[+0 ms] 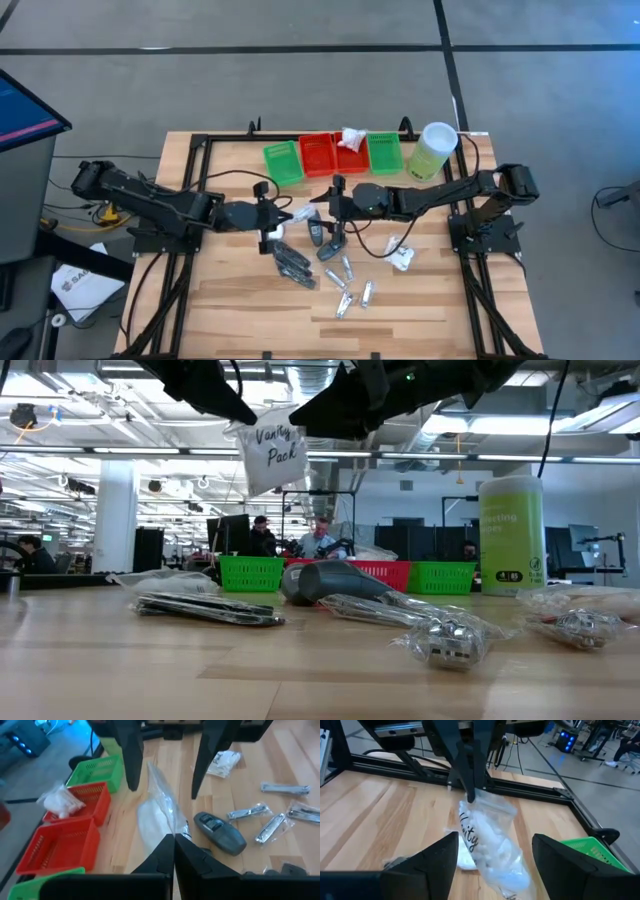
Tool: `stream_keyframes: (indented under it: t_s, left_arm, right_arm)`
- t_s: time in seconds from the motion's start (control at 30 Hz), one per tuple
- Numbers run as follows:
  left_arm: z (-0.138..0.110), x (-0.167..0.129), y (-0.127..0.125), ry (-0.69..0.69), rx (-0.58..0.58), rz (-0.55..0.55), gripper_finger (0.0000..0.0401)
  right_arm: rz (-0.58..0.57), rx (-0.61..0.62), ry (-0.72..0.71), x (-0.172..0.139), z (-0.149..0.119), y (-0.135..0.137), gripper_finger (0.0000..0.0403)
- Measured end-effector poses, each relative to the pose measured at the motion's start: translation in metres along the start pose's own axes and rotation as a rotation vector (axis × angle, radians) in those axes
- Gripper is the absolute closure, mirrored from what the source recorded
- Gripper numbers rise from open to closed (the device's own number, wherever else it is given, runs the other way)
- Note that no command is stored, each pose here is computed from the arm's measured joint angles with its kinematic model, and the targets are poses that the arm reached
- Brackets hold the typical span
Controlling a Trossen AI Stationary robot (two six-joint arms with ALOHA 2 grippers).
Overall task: Pick & Place Travel size toiletries
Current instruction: Put the white cotton pack into the right red bin
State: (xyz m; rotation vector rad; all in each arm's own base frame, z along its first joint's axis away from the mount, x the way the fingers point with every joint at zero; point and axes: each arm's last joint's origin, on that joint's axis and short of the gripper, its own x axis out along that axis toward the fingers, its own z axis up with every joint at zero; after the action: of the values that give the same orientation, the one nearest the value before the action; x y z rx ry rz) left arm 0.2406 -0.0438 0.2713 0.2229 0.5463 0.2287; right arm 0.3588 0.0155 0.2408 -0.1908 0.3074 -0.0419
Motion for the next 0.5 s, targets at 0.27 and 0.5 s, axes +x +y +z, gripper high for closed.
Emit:
stream_keyframes:
  t_s: [0.27,0.5]
  left_arm:
    - [0.004,0.003,-0.002,-0.038,0.013,-0.02,0.0401]
    - [0.001,0.012,-0.007,-0.013,0.033,-0.031,0.0401]
  right_arm:
    - [0.0,-0.007,-0.016,0.0,0.002,0.0,0.0205]
    - [0.044,-0.026,-0.035,0.0,0.003,0.001,0.0281]
